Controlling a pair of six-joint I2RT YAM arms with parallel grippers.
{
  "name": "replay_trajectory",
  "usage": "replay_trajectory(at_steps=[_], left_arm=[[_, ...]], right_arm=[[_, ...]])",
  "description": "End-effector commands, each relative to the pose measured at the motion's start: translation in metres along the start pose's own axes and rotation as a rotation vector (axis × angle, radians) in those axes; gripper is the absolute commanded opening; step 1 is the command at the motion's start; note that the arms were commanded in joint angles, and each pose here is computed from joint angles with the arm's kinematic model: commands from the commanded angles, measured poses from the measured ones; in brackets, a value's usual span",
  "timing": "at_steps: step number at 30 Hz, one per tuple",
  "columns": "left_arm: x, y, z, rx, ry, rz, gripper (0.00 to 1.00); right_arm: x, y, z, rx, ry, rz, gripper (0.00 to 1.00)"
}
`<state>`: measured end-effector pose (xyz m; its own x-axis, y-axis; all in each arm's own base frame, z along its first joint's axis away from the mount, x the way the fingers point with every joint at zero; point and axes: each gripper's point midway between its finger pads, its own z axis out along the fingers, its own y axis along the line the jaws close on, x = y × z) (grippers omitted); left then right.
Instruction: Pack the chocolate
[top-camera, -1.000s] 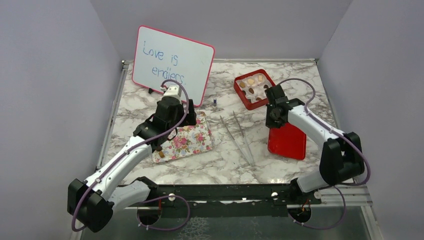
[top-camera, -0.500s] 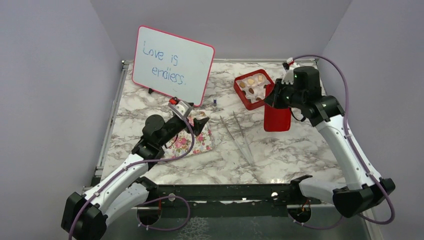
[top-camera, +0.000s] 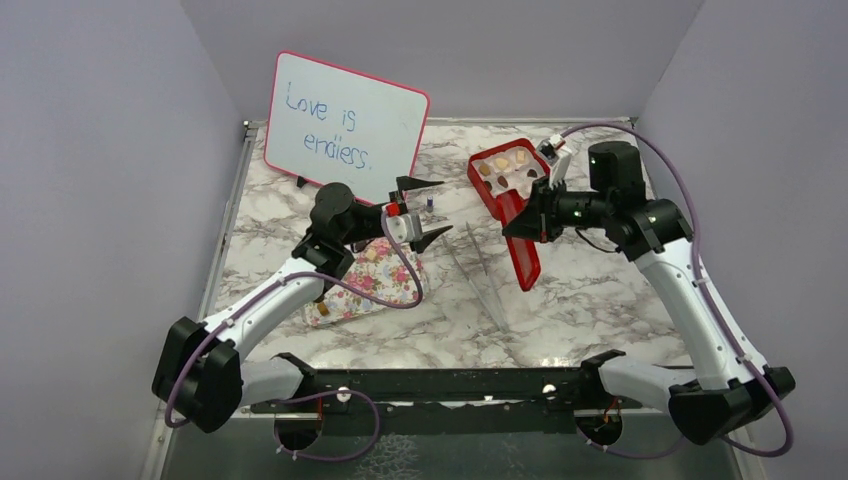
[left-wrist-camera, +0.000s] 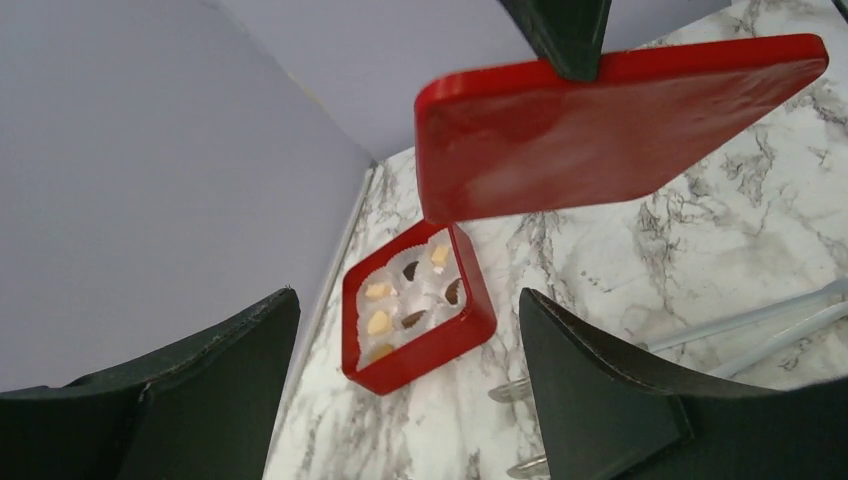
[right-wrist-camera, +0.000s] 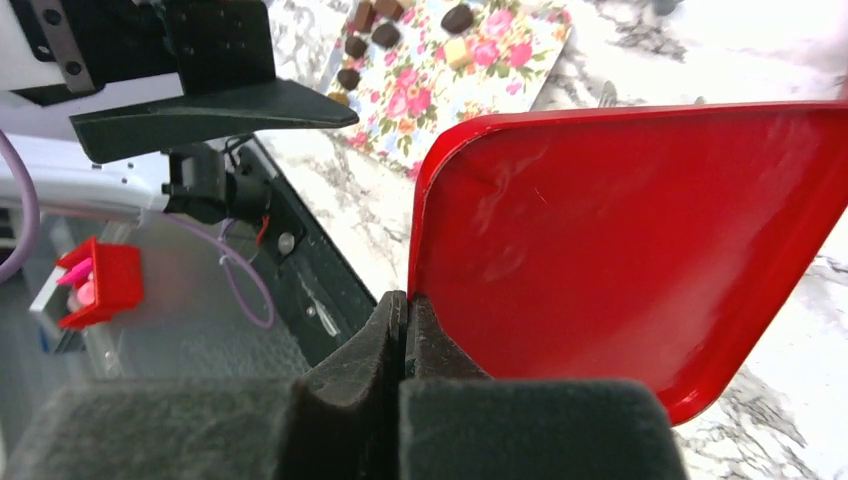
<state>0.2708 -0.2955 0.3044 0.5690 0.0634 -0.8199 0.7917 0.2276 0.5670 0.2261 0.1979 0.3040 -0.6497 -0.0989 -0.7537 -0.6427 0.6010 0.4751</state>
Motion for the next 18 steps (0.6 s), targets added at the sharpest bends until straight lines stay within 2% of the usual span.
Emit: replay_trajectory(at_steps=[1, 6, 12, 18], left_arm=[[-0.032, 0.000, 0.016, 0.125, -0.142, 0.249, 0.81], [-0.030, -0.024, 0.031, 0.264, -0.210, 0.215, 0.70], [-0.018, -0.028, 0.045, 0.265, -0.192, 0.257, 0.73], [-0.023, -0.029, 0.061, 0.286, -0.180, 0.338, 0.71]], right_arm=[[0.017, 0.005, 0.012, -0.107, 0.087, -0.006, 0.01], [0.020, 0.013, 0.021, -0.167, 0.112, -0.019, 0.01], [0.022, 0.015, 0.023, -0.173, 0.125, -0.012, 0.01], [0.018, 0.016, 0.025, -0.176, 0.140, -0.010, 0.01]])
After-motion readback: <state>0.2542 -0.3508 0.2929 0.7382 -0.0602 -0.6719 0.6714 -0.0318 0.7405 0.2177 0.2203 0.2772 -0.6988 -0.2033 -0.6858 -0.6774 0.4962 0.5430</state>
